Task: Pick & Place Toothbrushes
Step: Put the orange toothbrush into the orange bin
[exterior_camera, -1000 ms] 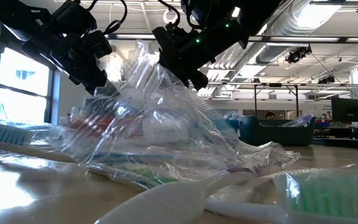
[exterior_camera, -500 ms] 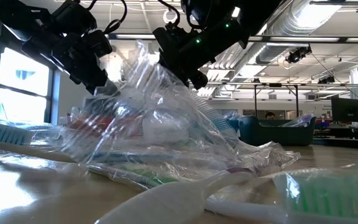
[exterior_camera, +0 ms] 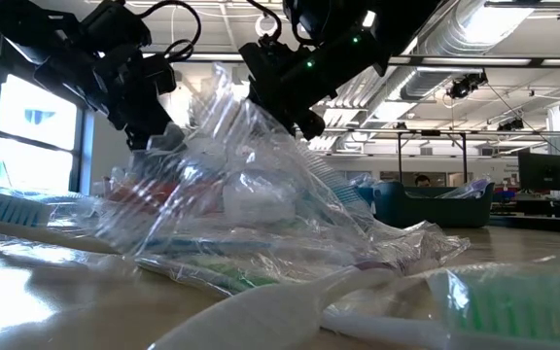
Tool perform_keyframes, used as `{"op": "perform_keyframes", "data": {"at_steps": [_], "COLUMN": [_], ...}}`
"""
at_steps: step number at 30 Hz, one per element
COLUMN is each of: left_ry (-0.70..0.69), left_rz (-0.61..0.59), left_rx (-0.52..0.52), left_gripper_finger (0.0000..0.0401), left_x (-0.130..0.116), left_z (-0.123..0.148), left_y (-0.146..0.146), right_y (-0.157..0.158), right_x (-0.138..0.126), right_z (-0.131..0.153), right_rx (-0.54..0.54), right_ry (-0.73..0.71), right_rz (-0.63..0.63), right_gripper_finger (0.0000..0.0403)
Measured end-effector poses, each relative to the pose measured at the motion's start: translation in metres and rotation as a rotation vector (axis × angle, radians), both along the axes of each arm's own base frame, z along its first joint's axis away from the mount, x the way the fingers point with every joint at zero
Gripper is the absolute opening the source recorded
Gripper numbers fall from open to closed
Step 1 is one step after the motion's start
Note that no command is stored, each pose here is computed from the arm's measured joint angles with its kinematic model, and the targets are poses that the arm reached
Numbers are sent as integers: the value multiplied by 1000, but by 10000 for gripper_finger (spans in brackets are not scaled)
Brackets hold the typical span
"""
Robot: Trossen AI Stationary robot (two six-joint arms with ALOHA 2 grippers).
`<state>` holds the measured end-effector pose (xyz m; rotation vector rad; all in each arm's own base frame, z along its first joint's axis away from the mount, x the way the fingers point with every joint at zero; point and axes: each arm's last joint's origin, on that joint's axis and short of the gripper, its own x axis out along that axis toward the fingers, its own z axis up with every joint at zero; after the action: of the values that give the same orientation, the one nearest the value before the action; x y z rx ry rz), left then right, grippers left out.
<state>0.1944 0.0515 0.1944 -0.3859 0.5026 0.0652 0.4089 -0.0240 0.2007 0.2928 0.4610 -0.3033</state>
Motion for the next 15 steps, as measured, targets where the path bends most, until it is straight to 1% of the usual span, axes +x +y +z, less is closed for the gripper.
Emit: {"op": "perform_keyframes", "data": {"at_steps": [15], "left_ry": [-2], "left_rz": [3], "left_rx": [-8], "left_gripper_finger": [132], "left_x": [0], "left_z": [0], "left_y": [0], "right_y": [0], "right_x": [0], "right_z": [0], "right_rx": [0], "right_ry": [0], "right_rz": [0], "right_gripper_finger": [110]}}
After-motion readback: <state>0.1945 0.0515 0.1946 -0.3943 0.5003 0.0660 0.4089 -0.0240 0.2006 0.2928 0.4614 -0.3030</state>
